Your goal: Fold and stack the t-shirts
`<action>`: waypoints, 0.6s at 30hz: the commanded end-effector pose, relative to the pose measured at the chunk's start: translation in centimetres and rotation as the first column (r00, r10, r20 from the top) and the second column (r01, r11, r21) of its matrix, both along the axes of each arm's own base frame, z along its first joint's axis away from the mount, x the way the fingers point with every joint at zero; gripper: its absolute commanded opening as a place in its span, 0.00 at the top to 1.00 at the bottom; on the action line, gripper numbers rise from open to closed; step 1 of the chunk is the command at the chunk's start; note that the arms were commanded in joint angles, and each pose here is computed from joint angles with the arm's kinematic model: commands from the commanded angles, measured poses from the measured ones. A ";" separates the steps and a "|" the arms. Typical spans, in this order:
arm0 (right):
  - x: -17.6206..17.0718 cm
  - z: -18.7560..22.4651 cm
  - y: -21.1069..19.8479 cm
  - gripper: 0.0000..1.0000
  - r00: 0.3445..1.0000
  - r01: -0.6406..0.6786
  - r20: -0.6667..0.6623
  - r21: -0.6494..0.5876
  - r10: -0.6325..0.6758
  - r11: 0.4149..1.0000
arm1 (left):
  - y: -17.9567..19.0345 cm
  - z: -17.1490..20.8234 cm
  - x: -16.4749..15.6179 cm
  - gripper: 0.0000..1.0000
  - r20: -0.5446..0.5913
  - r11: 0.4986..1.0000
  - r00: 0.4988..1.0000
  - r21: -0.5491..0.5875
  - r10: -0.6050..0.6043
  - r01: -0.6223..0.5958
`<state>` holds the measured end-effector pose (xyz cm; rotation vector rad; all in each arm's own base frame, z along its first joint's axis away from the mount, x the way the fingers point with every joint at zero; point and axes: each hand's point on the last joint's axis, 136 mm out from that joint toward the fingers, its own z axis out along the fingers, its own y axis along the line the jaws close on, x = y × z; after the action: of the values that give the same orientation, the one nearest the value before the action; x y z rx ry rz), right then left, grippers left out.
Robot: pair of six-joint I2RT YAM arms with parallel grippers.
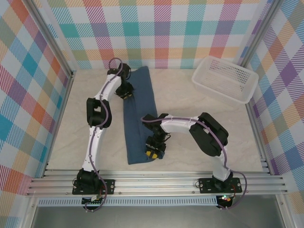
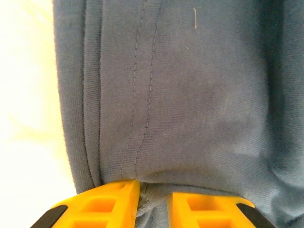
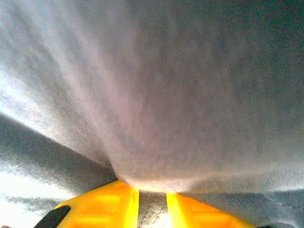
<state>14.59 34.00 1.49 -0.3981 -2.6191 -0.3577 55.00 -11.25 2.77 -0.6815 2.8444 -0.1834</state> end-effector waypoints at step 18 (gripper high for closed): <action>8.3 10.1 -6.5 0.53 0.868 -0.256 0.430 -0.043 0.248 0.966 | 1.5 10.7 -18.2 0.54 0.036 0.999 0.999 0.020 0.026 -0.027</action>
<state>23.70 30.64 10.98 -0.1173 -3.0396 -0.5286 41.76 -8.54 15.07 -0.6506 2.7244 -0.0739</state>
